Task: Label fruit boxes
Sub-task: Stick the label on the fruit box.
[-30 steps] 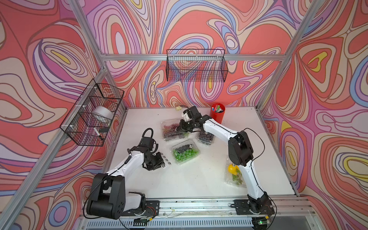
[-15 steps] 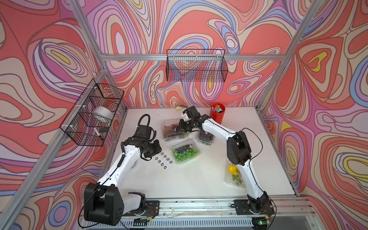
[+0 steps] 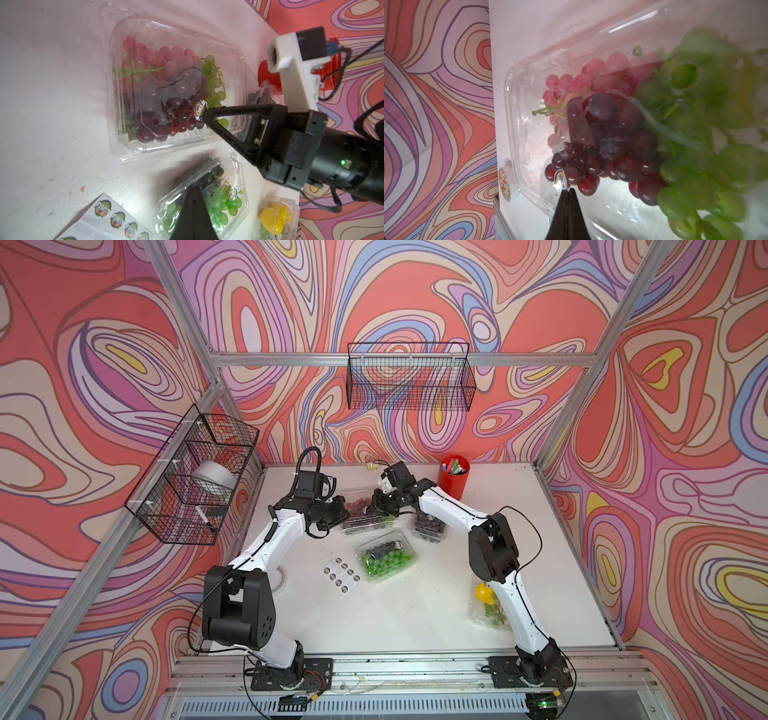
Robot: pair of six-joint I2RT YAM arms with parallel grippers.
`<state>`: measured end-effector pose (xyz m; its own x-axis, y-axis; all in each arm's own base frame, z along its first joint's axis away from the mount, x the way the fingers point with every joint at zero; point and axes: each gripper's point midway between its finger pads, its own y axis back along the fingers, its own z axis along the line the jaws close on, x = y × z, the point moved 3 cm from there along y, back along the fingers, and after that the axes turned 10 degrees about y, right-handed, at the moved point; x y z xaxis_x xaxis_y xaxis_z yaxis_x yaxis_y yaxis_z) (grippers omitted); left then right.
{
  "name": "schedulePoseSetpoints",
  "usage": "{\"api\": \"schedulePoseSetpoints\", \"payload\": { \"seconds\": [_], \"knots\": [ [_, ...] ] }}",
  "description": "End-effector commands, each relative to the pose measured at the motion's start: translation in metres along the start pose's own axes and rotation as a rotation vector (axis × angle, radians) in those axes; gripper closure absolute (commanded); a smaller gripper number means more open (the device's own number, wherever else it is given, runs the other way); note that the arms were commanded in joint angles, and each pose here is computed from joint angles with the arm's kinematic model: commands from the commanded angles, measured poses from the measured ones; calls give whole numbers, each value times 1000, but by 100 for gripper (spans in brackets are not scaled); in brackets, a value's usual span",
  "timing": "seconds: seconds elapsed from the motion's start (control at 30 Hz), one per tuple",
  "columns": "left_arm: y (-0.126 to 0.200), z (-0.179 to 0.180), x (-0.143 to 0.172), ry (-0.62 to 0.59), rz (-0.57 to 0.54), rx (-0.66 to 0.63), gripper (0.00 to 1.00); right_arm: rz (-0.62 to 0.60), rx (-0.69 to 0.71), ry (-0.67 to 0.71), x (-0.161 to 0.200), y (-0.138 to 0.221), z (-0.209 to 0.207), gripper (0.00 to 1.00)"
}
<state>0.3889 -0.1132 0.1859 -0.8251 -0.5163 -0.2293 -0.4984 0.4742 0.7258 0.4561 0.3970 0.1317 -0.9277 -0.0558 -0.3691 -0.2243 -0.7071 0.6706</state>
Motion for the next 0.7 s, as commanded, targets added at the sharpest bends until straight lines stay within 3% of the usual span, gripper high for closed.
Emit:
{"api": "schedulePoseSetpoints", "payload": {
  "seconds": [0.0,0.67],
  "knots": [
    [-10,-17,-11,-4,-2,76,100,34,48,-28,9,-5,-11,100],
    [-70,-10,-14,43,48,70,100,41,69,-48,11,-3,-13,93]
  ]
}}
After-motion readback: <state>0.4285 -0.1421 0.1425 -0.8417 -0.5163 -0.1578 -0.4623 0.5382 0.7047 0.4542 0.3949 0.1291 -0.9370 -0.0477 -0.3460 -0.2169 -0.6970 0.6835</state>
